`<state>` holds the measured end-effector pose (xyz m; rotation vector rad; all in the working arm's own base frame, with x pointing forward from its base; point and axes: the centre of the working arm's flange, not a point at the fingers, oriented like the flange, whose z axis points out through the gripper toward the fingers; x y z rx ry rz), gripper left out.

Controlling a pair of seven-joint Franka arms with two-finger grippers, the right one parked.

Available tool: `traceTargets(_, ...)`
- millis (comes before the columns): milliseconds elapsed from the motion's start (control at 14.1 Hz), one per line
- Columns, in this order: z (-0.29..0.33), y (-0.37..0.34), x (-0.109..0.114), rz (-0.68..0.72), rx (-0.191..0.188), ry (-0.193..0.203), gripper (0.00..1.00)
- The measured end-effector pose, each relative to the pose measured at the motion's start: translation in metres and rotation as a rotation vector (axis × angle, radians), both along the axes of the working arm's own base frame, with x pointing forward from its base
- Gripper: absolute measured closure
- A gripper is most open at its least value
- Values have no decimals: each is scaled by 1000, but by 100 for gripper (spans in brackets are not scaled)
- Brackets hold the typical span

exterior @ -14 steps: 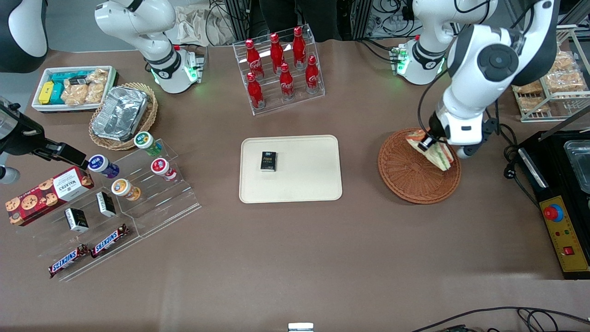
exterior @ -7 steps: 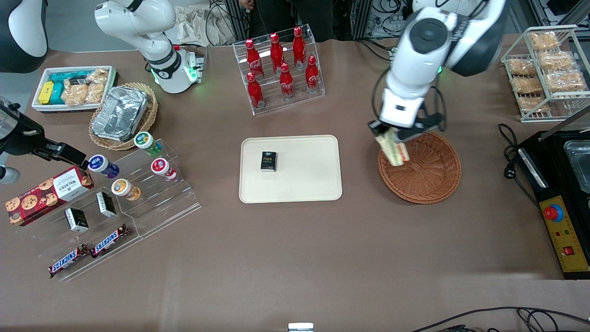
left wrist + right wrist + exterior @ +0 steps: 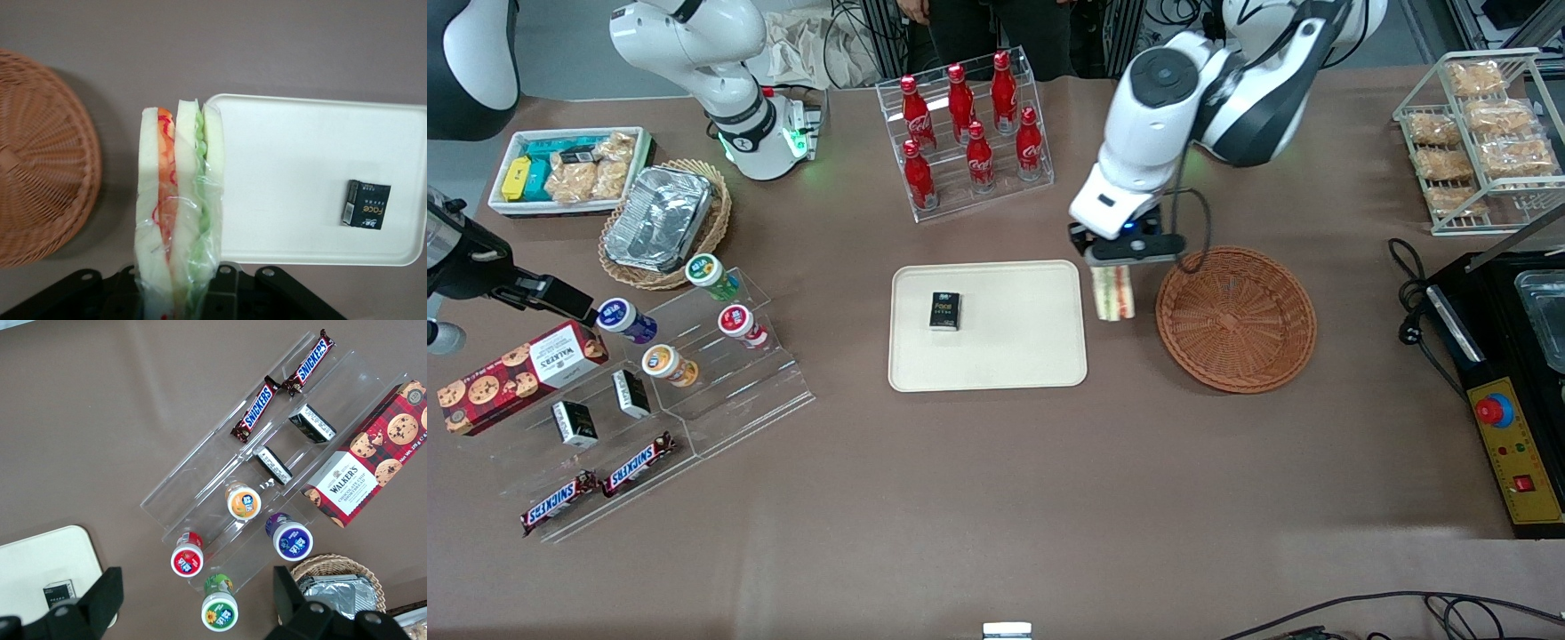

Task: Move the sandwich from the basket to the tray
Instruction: 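Lift the sandwich out of the basket toward the white tray, then lower the sandwich onto the white tray beside the black box and release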

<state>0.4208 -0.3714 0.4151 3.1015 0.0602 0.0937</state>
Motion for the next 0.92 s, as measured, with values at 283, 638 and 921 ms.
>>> traceTargets(283,-55,-24,-1,-81,7,16,79)
traceTargets(638,-110,-43,-3,-121,-45,24,79)
traceTargets(921,-151,-52,-11,-128,-34,19,79)
